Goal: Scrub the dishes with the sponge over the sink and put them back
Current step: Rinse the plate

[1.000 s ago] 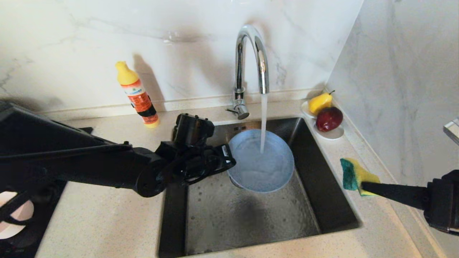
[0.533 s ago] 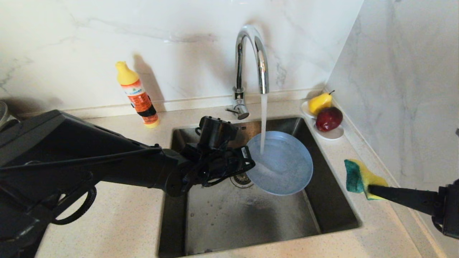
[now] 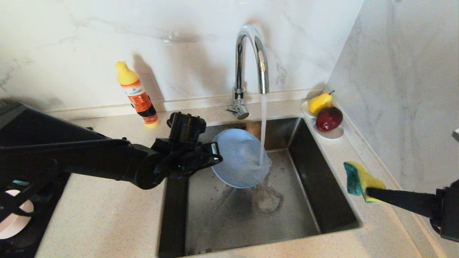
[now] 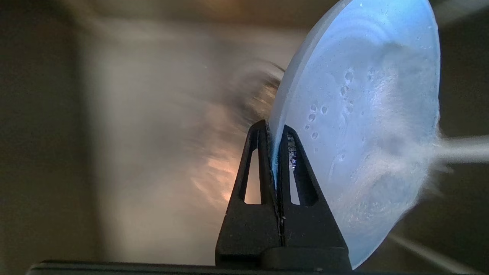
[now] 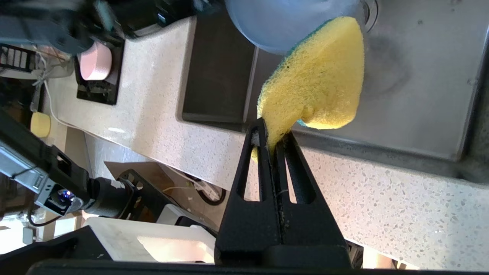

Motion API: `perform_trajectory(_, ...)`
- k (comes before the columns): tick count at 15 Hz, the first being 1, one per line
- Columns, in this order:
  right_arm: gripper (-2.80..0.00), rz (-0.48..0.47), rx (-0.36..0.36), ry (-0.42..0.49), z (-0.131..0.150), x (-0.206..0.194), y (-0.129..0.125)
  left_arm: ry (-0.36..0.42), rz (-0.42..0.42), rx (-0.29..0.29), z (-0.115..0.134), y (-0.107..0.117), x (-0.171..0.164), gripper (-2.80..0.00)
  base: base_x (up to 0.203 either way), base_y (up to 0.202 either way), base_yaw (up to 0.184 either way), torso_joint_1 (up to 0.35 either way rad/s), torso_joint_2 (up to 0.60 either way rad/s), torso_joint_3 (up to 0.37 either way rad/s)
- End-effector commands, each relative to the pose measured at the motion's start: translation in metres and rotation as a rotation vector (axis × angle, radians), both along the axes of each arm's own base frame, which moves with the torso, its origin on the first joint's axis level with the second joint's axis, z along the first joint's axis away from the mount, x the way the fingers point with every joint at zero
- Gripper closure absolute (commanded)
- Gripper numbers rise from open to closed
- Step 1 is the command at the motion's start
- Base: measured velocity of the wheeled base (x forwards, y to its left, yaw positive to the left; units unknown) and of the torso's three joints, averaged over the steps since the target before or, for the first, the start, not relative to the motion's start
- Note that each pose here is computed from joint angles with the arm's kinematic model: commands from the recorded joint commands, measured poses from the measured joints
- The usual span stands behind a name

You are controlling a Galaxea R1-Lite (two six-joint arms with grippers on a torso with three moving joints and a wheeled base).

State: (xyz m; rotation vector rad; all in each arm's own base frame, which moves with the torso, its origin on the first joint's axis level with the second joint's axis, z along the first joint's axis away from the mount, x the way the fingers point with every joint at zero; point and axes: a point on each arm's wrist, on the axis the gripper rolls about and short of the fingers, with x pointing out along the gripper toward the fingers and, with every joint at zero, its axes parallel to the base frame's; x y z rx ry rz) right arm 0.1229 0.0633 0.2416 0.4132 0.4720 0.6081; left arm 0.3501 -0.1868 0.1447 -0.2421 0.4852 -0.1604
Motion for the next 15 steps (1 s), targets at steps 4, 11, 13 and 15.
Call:
perform_trajectory(4, 0.0, 0.0, -0.02, 0.049, -0.012, 0.004, 0.002, -0.245, 0.174, 0.193, 0.048, 0.042, -0.017, 0.0, 0.0, 0.0, 0.0, 0.0, 0.0, 0.0)
perform_trajectory(11, 0.0, -0.015, -0.027, 0.068, -0.019, 0.005, 0.0, -0.632, 0.25, 0.388, 0.061, 0.066, -0.038, 0.0, 0.0, 0.0, 0.0, 0.0, 0.0, 0.0)
perform_trajectory(13, 0.0, -0.014, -0.028, 0.069, -0.019, 0.005, 0.0, -0.657, 0.261, 0.377, 0.066, 0.072, -0.039, 0.0, 0.0, 0.0, 0.0, 0.0, 0.0, 0.0)
perform_trajectory(15, 0.0, -0.013, -0.028, 0.069, -0.018, 0.006, 0.001, -0.683, 0.253, 0.36, 0.074, 0.076, -0.041, 0.0, 0.0, 0.0, 0.0, 0.0, 0.0, 0.0)
